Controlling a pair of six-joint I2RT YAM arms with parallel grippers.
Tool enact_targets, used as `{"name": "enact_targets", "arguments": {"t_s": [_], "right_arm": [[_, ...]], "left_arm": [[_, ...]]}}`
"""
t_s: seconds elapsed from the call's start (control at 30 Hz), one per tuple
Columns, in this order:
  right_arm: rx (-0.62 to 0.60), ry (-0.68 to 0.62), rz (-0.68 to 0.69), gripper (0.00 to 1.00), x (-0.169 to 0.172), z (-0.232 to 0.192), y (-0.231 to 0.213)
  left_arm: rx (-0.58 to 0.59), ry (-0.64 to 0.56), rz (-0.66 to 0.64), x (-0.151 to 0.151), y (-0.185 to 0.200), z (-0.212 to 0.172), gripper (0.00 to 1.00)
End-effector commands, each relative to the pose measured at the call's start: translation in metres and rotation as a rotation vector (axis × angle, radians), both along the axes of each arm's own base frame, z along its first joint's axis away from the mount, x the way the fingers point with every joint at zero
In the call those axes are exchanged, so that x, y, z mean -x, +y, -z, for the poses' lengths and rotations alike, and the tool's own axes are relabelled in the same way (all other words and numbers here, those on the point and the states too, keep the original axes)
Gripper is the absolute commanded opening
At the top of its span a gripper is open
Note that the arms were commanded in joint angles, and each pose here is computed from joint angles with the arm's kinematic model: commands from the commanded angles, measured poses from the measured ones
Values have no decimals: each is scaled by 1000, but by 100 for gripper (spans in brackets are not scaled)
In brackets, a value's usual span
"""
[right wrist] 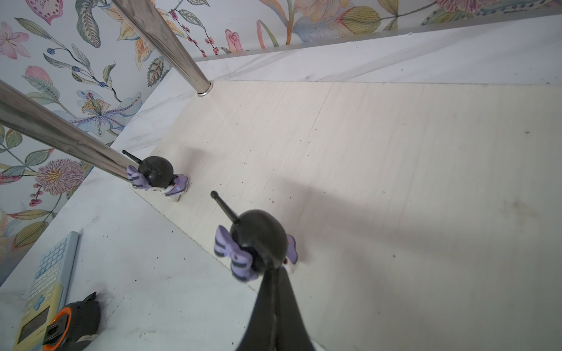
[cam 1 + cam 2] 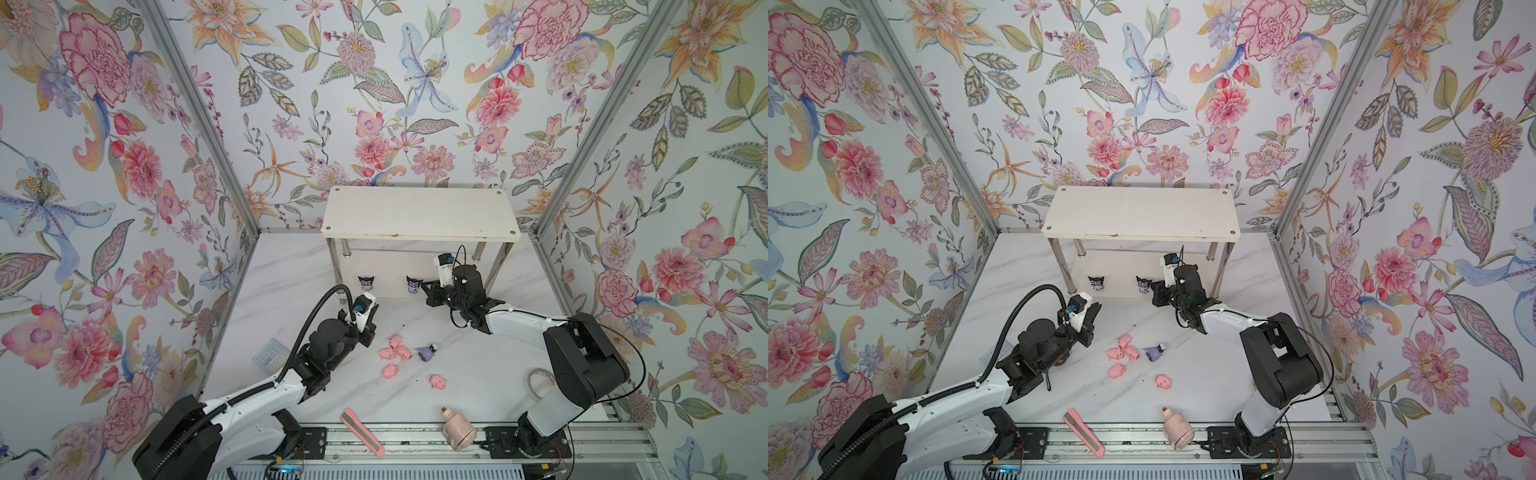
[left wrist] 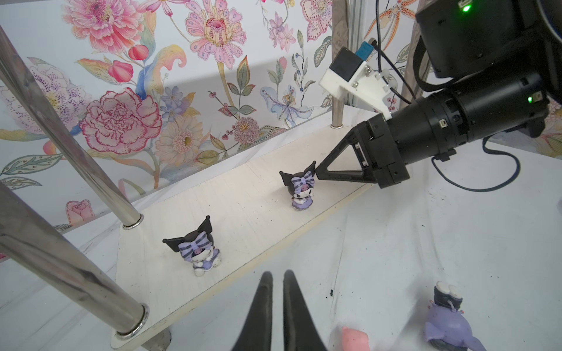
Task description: Place and organize the plastic toys onto the shelf
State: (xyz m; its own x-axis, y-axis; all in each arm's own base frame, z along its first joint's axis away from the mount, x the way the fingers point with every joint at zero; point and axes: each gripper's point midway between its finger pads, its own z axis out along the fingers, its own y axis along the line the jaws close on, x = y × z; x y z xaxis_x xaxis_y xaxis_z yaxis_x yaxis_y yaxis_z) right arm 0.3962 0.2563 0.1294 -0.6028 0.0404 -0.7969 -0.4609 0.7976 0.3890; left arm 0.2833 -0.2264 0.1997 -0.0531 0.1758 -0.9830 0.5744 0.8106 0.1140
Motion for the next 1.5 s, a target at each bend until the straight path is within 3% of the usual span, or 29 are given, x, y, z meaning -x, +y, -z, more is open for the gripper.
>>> {"name": "enact_targets", "arguments": {"t_s": [0.0,0.63,1.47], "right_arm": [[13,-10,0,0,-7,-1,0],[11,-14,3,0,-13,-3,-2],[-32,-23,-13,0,6,-15,1]], "left_arm": [[13,5,-10,-2,3,1,12],[12,10,-13,-3,3,3,12],[23,3,-27,-3,8,0,12]]}}
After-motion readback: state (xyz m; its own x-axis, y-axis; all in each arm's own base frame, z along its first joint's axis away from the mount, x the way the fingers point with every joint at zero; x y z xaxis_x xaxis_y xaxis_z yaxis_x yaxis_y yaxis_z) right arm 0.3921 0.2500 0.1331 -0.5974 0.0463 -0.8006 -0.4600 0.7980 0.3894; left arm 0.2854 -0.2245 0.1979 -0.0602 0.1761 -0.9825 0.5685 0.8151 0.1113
